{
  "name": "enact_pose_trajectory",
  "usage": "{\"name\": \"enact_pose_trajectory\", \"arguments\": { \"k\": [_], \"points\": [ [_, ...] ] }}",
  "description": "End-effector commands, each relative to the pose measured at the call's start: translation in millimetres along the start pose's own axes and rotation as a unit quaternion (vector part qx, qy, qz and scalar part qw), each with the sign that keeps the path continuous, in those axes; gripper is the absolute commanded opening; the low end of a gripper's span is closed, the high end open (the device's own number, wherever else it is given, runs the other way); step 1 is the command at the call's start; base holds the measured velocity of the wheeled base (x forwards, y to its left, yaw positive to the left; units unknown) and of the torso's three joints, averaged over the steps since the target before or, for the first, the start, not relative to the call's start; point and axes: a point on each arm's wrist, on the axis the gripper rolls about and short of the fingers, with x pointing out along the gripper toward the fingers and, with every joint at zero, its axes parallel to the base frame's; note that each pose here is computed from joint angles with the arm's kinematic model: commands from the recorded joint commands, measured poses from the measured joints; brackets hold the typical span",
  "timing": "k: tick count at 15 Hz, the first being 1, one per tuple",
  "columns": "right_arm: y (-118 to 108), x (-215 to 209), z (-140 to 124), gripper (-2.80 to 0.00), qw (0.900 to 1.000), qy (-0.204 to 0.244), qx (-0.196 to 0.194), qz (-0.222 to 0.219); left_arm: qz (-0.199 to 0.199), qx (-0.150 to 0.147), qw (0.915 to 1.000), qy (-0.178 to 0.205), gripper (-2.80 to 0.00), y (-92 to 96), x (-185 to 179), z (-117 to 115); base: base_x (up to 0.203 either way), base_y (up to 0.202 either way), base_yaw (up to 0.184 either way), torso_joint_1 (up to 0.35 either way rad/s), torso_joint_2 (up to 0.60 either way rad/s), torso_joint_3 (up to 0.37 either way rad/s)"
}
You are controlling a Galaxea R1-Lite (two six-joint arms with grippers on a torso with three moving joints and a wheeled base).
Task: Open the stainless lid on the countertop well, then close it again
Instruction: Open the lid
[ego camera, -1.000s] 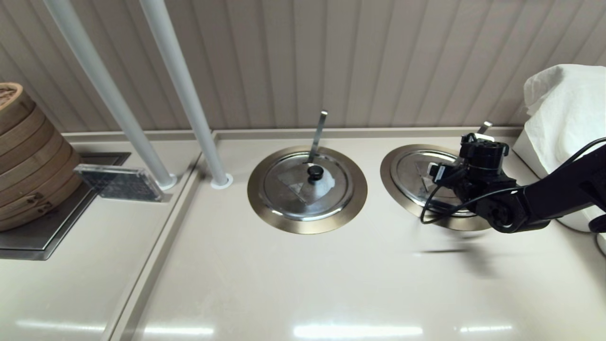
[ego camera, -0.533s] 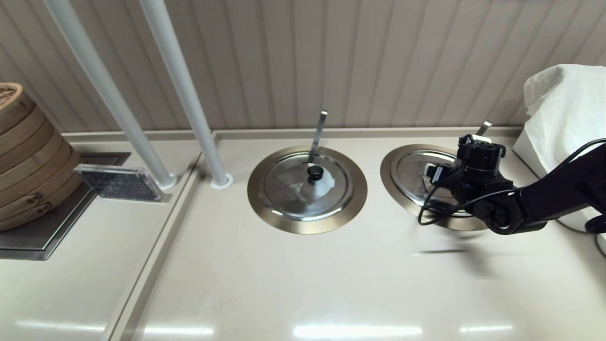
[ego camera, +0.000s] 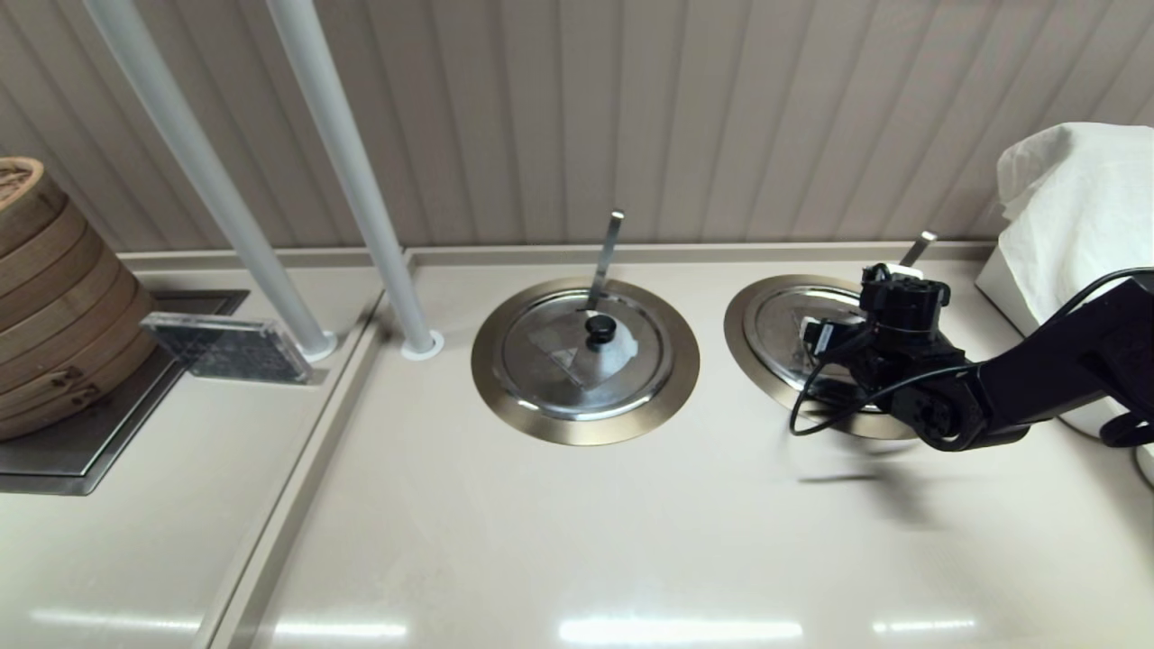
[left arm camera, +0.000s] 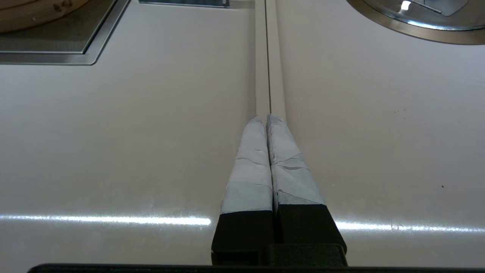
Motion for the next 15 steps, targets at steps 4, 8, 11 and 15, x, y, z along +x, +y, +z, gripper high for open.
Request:
{"name": "enact_pose_trajectory", "arguments": {
  "k": [4,8,11,15],
  "points": [
    [2.1,-0.7,4.6,0.0,1.0,-0.017,0.005,0.004,0.0,0.0,1.0,0.001,-2.8,0.0,0.1,0.0,0.0,0.0,0.0,0.0,0.0,0.0],
    [4.5,-2.9,6.5,0.0,1.0,-0.019,0.005,0.01,0.0,0.0,1.0,0.001,-2.8,0.0,0.1,0.0,0.0,0.0,0.0,0.0,0.0,0.0],
    [7.0,-4.3,6.7,0.0,1.0,-0.02,0.008,0.016,0.0,0.0,1.0,0.001,-2.8,0.0,0.1,0.0,0.0,0.0,0.0,0.0,0.0,0.0],
    [7.4,-6.1,9.2,0.0,1.0,-0.022,0.01,0.018,0.0,0.0,1.0,0.001,-2.8,0.0,0.1,0.0,0.0,0.0,0.0,0.0,0.0,0.0]
  ]
}}
